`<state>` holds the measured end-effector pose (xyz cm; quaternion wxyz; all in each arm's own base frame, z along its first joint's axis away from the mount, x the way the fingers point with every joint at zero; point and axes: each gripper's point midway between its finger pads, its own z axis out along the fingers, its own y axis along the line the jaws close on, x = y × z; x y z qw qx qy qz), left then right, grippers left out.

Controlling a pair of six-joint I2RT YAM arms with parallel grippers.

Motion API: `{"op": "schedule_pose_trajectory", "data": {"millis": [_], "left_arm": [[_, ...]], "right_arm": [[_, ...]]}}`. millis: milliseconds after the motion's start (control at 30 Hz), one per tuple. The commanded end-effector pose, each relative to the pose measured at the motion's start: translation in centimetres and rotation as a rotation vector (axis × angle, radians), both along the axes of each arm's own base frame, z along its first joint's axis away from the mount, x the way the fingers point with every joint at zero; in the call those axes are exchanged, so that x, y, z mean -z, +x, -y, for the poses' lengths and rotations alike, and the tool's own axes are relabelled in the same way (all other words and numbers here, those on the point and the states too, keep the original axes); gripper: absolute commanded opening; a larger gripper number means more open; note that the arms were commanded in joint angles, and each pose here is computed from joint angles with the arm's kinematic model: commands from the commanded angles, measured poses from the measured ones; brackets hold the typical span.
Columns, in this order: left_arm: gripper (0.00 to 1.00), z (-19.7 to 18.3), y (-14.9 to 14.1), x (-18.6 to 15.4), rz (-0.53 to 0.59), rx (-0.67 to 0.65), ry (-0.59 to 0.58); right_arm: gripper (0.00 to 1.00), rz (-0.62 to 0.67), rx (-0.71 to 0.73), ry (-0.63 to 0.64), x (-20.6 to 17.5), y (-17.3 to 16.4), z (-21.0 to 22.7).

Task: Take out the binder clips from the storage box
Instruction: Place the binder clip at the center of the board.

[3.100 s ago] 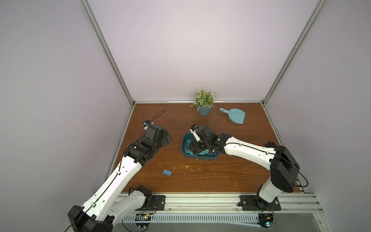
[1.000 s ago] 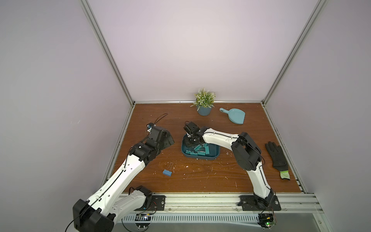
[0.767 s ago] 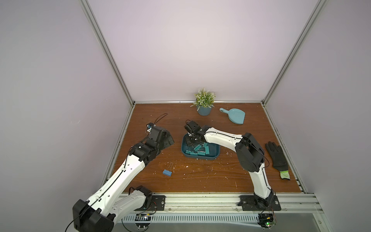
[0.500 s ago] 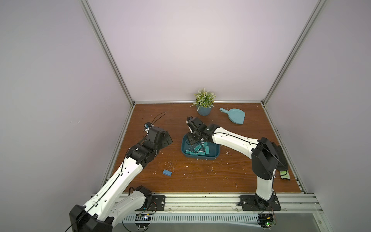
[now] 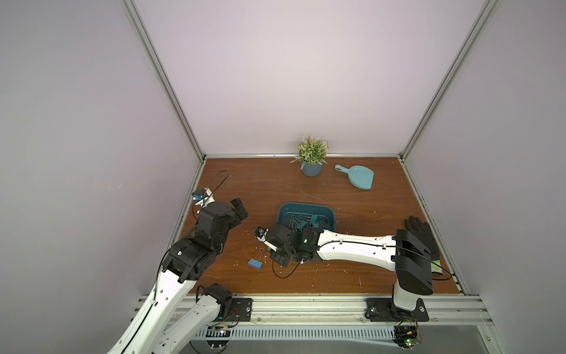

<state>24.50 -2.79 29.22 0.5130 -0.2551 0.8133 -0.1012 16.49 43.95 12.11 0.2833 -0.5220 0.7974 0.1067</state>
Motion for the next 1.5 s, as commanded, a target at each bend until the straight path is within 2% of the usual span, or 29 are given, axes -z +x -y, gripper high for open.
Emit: {"op": "schedule_pose_trajectory", "data": {"millis": [0, 233, 567, 633, 700, 833, 933, 1033, 1133, 1333, 1467], "left_arm": [[0.99, -1.2, -1.3, 0.3, -0.017, -0.034, 0.012], [0.99, -1.2, -2.0, 0.2, -0.009, -0.013, -0.008], [0.99, -0.7, -2.1, 0.6, -0.019, 0.012, -0.017], [0.99, -0.7, -2.1, 0.7, -0.022, 0.013, -0.017], [0.99, -0.6, -2.0, 0.8, -0.027, 0.016, -0.015], [0.99, -0.3, -1.7, 1.1, -0.044, 0.025, -0.010], [0.99, 0.0, -1.2, 1.5, -0.066, 0.029, -0.003], [0.99, 0.4, -0.5, 1.8, -0.094, 0.032, 0.005], [0.99, 1.6, 0.7, 2.1, -0.110, 0.073, 0.008], [0.99, 4.7, 3.2, 3.9, -0.121, 0.165, -0.047], [0.92, 6.9, 4.7, 6.3, -0.195, 0.200, -0.095]], "right_arm": [[0.25, 0.018, -0.089, 0.008, 0.6, -1.6, -1.7], [0.26, -0.009, -0.137, -0.065, 5.2, -3.0, -2.3], [0.27, -0.012, -0.134, -0.109, 7.9, -2.7, -2.7], [0.32, -0.012, -0.136, -0.114, 8.1, -2.8, -2.7], [0.46, -0.003, -0.131, -0.116, 7.9, -2.6, -2.6], [0.74, 0.035, -0.107, -0.082, 5.6, -1.9, -2.5], [0.86, 0.061, -0.063, -0.030, 2.8, -0.9, -2.3], [0.94, 0.062, 0.015, 0.044, -0.3, 0.7, -1.5], [0.99, 0.054, 0.112, 0.121, -3.0, 2.8, 0.3], [0.99, 0.041, 0.344, 0.233, -6.3, 7.9, 6.2], [0.99, 0.075, 0.519, 0.255, -7.1, 10.7, 11.2]]}}
